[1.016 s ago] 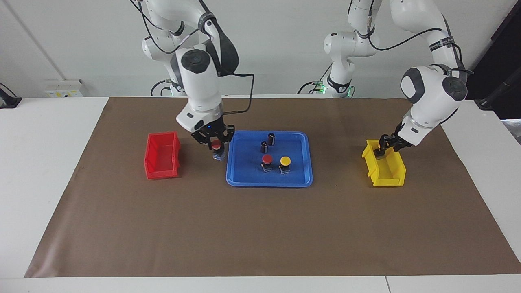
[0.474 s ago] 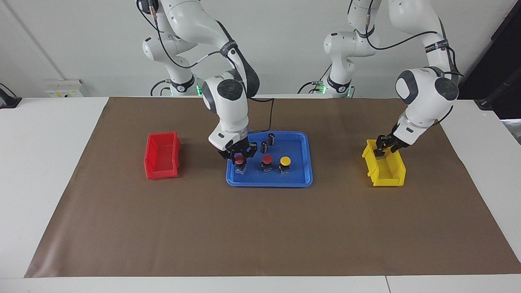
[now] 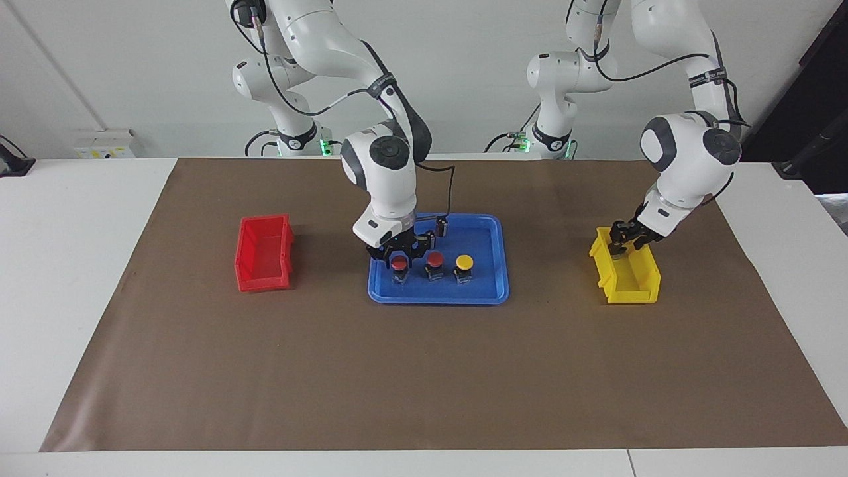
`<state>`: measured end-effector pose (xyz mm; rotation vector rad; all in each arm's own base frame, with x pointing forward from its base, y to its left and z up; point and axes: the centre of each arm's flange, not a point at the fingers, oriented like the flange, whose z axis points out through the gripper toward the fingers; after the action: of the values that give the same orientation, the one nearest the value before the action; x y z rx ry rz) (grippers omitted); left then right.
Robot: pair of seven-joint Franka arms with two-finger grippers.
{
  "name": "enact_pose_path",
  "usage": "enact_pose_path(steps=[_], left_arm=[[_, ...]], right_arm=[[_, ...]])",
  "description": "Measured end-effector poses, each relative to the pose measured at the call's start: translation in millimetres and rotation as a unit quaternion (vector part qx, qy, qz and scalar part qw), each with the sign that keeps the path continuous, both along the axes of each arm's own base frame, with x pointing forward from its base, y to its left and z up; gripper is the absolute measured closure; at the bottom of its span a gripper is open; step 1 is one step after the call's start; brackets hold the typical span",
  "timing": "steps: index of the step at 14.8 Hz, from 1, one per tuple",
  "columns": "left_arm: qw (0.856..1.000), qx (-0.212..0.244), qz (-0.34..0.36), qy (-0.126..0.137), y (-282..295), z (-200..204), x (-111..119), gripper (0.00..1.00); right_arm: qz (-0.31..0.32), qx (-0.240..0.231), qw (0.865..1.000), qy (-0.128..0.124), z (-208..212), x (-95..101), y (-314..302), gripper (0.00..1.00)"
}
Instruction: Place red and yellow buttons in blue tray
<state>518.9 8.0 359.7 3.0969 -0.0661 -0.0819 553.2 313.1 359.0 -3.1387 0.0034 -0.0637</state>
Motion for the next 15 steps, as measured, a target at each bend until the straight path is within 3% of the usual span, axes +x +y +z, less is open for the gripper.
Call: enact_pose_path(steps=[3, 5, 9, 14, 15], left_arm=[[1.000, 0.000, -0.003, 0.001, 0, -3, -2, 0.41], [1.000, 0.000, -0.003, 0.001, 1, -4, -2, 0.41], [1.000, 0.004, -0.005, 0.004, 5, -6, -4, 0.42], [1.000, 0.004, -0.005, 0.005, 5, -7, -5, 0.45], [1.000, 0.004, -0.005, 0.005, 5, -7, -5, 0.55]], right_arm=[[-0.052, 0.004, 0.999, -0.007, 83, 39.7, -56, 0.01], [-0.084, 0.007, 0.996, -0.010, 145, 50.7, -108, 0.00], [-0.075, 0.006, 0.997, 0.001, 228, 30.4, -198, 0.00], [-0.055, -0.001, 0.998, 0.027, 273, 0.5, -318, 0.00], [-0.045, -0.007, 0.998, 0.034, 277, -3.5, -338, 0.00]])
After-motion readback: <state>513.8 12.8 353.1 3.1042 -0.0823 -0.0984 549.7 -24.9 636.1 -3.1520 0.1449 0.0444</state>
